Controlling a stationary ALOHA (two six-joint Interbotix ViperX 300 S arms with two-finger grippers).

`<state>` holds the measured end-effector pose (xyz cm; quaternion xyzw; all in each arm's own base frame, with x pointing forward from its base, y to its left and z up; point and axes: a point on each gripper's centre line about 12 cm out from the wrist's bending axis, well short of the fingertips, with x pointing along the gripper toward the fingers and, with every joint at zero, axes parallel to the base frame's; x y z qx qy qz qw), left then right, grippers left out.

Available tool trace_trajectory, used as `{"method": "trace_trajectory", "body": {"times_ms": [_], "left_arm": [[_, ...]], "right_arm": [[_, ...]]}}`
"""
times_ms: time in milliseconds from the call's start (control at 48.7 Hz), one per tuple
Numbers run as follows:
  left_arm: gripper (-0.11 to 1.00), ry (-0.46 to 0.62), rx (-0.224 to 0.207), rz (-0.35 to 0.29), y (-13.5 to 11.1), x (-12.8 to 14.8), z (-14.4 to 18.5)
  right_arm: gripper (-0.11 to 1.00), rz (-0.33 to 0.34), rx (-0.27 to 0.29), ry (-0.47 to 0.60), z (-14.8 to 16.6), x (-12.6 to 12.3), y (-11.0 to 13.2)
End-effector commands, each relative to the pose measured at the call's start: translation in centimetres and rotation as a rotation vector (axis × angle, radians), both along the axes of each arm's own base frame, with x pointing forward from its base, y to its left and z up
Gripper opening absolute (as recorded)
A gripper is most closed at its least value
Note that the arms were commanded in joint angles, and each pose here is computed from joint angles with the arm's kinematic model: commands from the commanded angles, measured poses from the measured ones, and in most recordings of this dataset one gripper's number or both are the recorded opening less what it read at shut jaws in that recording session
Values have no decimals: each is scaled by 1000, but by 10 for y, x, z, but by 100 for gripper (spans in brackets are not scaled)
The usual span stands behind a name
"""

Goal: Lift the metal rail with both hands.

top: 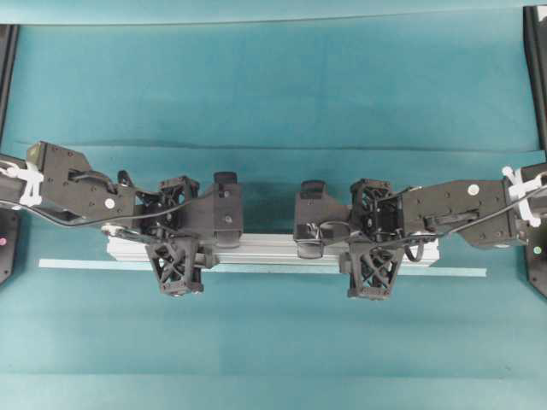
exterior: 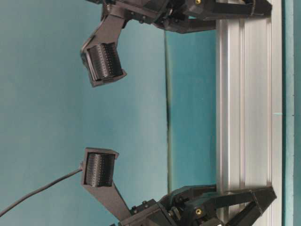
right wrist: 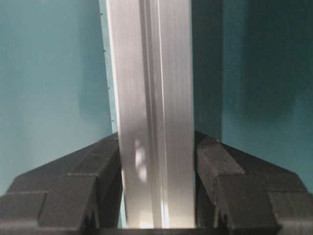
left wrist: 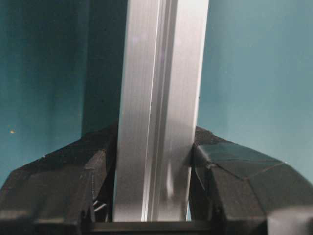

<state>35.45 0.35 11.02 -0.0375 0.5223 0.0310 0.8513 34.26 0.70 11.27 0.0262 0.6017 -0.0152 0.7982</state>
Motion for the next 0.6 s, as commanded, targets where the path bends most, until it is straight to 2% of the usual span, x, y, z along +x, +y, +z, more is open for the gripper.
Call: {"method": "trace_trajectory", "body": {"times_ms": [0, 575], "left_arm": [[36, -23, -11, 26, 3, 3, 6], [36, -12, -10, 14, -1, 0, 3]], "right_arm": [[39, 6, 2, -6, 0, 1, 2], [39, 5, 2, -12, -5, 3, 2]]}}
